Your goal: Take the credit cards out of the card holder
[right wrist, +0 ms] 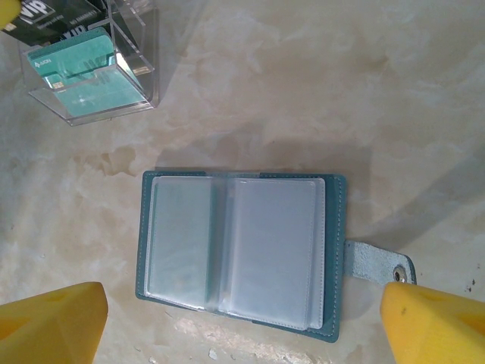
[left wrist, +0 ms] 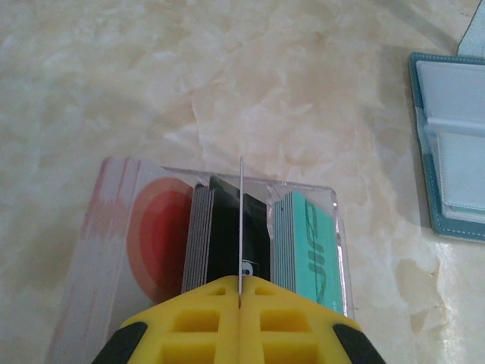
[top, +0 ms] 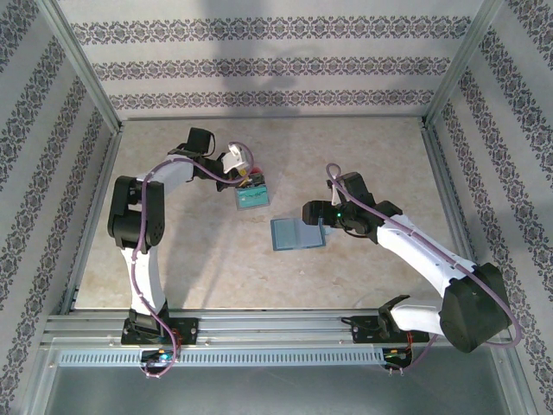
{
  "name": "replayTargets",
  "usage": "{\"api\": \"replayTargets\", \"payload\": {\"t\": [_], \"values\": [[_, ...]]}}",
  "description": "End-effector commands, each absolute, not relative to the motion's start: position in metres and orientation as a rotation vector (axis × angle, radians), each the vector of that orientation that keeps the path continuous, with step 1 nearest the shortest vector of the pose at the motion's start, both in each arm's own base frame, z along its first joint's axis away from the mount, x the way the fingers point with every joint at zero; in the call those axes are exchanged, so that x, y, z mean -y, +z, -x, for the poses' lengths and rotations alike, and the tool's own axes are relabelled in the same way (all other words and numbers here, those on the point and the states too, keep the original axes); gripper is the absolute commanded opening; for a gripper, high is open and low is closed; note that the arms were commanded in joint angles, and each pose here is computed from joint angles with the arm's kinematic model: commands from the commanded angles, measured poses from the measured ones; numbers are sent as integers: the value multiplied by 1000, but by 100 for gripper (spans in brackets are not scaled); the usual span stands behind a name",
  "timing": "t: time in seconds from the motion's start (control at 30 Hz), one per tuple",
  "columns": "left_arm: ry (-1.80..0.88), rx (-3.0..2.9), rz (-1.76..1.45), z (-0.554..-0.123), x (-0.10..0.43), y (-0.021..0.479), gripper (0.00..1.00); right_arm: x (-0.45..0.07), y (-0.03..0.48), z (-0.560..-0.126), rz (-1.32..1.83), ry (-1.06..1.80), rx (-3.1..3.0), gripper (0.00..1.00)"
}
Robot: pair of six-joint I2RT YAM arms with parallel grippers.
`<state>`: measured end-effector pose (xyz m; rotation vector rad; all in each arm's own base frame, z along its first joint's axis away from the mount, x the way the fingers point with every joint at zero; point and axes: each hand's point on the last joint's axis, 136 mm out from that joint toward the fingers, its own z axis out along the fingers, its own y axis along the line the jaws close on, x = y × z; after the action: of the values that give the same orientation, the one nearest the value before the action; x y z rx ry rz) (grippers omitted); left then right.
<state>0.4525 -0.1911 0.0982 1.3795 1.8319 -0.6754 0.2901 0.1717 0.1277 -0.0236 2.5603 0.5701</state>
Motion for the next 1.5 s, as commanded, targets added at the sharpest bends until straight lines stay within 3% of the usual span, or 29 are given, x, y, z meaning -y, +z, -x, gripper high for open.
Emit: {"api": "replayTargets", "payload": {"t": [0.0, 0.2, 0.37, 0.57, 0.63, 0.73, 0.83, 0.93, 1.23, 1.47], "values": [[-702, -1845, -1392, -453, 187, 91, 0, -173, 132, -293, 27, 584, -2546, 93], [-689, -1825, -1362, -458, 189, 101, 29, -174, 131, -292, 41, 568, -2553, 92], [-656, -1773, -1334, -457, 190, 130, 33, -174, 127, -288, 67, 459, -2571, 87], [-572, -1736, -1202, -458, 187, 176, 38, -185, 118, -282, 129, 305, -2605, 66], [-518, -1763, -1130, -458, 182, 186, 41, -195, 114, -278, 164, 270, -2616, 65], [-430, -1818, -985, -457, 173, 199, 55, -212, 103, -273, 208, 248, -2640, 65], [-385, -1848, -777, -451, 159, 210, 86, -230, 88, -270, 252, 239, -2680, 64], [-345, -1829, -597, -438, 144, 217, 100, -244, 74, -270, 300, 202, -2713, 63], [-223, -1877, -419, -397, 109, 196, 100, -262, 40, -279, 375, 84, -2764, 66], [-273, -1893, -385, -392, 112, 183, 100, -258, 23, -281, 379, 39, -2794, 65]]}}
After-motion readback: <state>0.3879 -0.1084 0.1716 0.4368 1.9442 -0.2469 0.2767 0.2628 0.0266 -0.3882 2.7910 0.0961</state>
